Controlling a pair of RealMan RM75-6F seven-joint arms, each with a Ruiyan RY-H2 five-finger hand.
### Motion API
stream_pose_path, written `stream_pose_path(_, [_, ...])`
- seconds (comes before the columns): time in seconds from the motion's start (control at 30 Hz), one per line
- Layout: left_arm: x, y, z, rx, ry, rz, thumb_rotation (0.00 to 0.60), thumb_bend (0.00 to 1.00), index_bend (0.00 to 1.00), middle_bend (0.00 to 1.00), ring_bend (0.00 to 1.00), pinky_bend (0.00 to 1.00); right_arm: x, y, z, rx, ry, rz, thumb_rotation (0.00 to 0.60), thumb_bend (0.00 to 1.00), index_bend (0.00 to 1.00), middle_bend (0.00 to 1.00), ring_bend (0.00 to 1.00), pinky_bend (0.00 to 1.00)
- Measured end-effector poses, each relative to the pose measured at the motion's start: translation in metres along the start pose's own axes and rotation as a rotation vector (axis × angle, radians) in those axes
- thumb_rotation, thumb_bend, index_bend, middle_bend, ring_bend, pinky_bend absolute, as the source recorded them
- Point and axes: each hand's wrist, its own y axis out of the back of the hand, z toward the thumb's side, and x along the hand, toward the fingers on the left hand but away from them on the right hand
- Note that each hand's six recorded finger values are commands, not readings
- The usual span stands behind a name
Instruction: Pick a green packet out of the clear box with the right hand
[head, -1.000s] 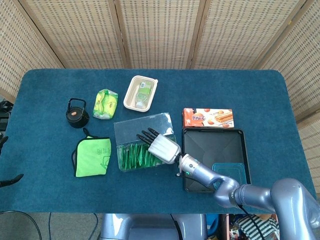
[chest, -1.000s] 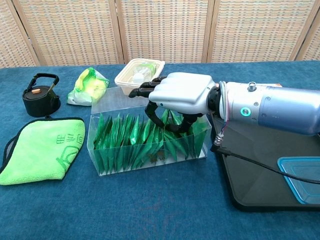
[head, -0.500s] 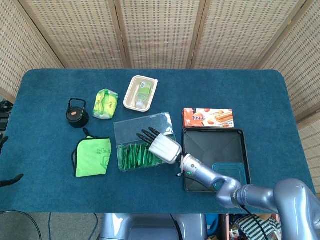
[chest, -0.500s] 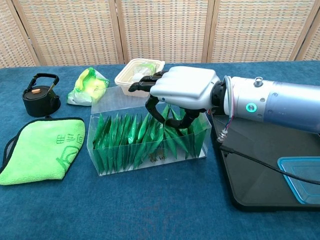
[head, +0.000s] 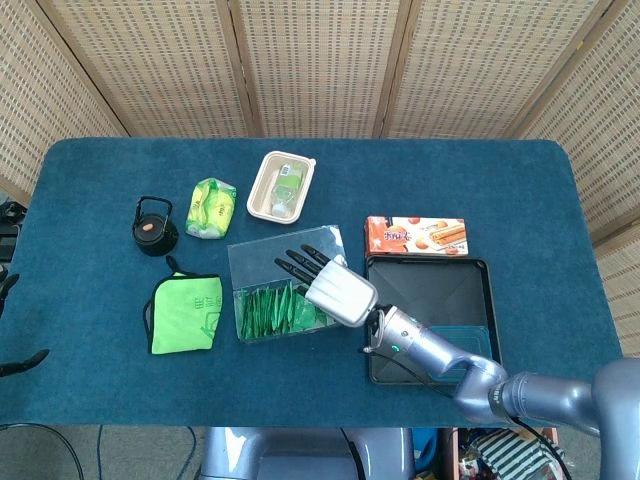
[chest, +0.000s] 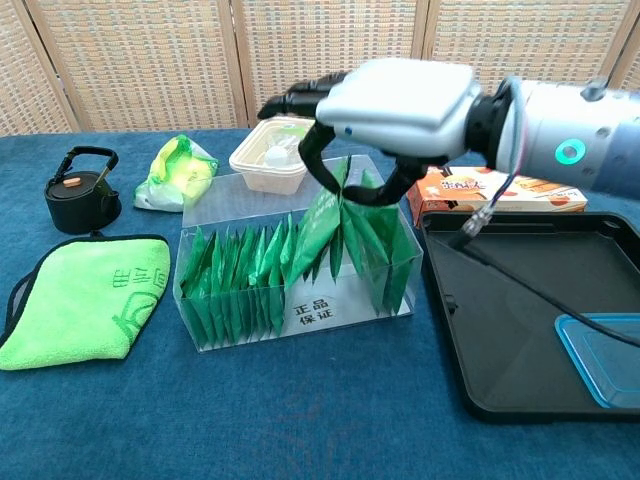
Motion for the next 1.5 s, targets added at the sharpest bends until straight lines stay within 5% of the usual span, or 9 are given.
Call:
stream_pose_path(0.37, [-0.003, 0.001, 0.002, 0.002, -0.008, 0.007, 0.6, 0.13, 0.0, 0.0, 0.0, 0.0, 0.029, 0.055, -0.022, 0.068, -0.026, -0.073, 0.6, 0.6, 0.62, 0.12, 0.01, 0.17])
stream_pose_path(0.63, [-0.004, 0.0, 0.005, 0.007, -0.015, 0.005, 0.6, 0.13, 0.0, 0.0, 0.0, 0.0, 0.065, 0.071, -0.048, 0.099, -0.08, -0.08, 0.6, 0.6, 0.62, 0.13, 0.01, 0.17])
stream_pose_path(1.07, [-0.007, 0.001, 0.008, 0.012, -0.024, 0.012, 0.6, 0.13, 0.0, 0.0, 0.0, 0.0, 0.15, 0.01, -0.085, 0.099, -0.162, 0.07, 0.6, 0.6, 0.62, 0.13, 0.01, 0.17])
stream_pose_path(1.4, [-0.01, 0.002, 0.01, 0.014, -0.031, 0.012, 0.6, 0.13, 0.0, 0.0, 0.0, 0.0, 0.198, -0.034, -0.085, 0.078, -0.167, 0.153, 0.6, 0.6, 0.61, 0.13, 0.01, 0.17])
stream_pose_path(1.47, [-0.01, 0.002, 0.011, 0.015, -0.034, 0.012, 0.6, 0.13, 0.0, 0.0, 0.0, 0.0, 0.201, -0.034, -0.082, 0.07, -0.163, 0.147, 0.6, 0.55, 0.49, 0.1, 0.01, 0.17])
stream_pose_path(1.5, [-0.01, 0.002, 0.012, 0.016, -0.035, 0.012, 0.6, 0.13, 0.0, 0.0, 0.0, 0.0, 0.202, -0.035, -0.081, 0.067, -0.163, 0.146, 0.6, 0.45, 0.35, 0.07, 0.01, 0.17])
